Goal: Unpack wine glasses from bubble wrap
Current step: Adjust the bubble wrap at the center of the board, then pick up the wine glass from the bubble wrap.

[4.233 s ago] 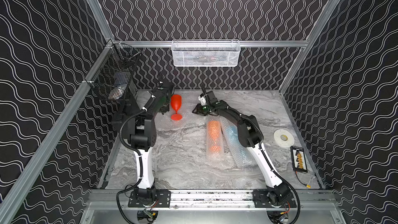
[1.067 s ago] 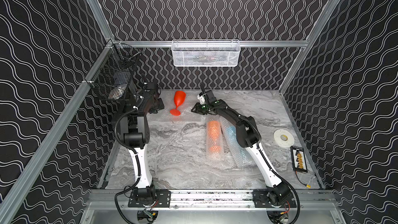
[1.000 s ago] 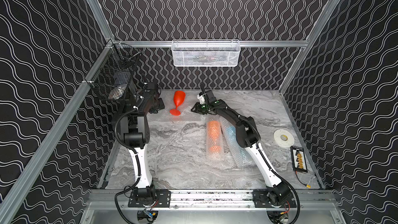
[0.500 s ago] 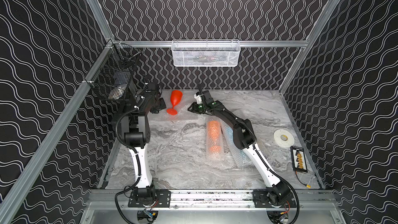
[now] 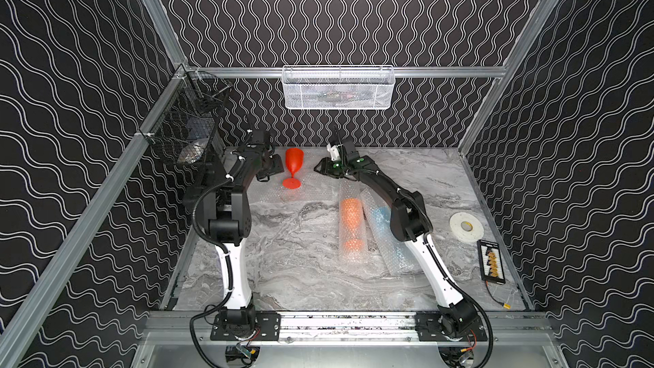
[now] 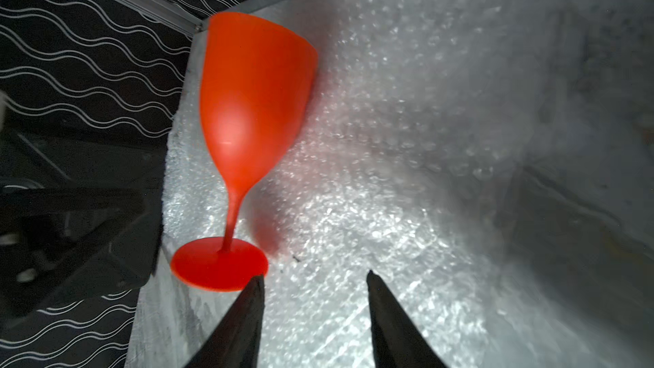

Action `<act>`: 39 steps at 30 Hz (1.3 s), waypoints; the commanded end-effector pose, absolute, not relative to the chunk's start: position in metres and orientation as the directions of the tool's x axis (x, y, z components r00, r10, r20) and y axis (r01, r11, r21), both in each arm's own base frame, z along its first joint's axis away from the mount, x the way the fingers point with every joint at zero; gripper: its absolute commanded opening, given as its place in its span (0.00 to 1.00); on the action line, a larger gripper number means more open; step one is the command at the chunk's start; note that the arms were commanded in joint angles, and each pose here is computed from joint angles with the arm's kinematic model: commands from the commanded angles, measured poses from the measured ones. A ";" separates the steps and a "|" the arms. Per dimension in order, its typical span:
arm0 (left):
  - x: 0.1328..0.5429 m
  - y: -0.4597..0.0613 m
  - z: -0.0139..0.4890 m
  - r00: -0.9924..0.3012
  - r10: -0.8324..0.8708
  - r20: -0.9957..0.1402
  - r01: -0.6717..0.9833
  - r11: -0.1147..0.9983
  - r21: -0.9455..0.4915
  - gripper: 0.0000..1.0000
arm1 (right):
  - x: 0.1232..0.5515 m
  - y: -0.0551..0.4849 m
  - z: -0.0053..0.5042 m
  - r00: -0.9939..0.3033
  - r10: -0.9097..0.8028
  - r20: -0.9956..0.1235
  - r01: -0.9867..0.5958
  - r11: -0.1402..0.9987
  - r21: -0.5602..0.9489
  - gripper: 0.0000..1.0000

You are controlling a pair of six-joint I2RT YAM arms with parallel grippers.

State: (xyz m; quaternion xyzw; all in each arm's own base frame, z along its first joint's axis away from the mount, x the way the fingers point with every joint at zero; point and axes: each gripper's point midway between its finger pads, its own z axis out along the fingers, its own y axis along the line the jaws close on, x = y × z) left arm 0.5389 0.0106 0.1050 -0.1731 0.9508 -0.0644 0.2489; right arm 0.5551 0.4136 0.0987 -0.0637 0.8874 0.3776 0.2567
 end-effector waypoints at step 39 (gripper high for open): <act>0.560 -0.056 0.074 -0.895 -0.140 -0.423 -0.119 0.990 -0.076 0.61 | 0.554 0.388 0.036 -0.902 0.039 -0.430 -0.240 0.783 0.573 0.48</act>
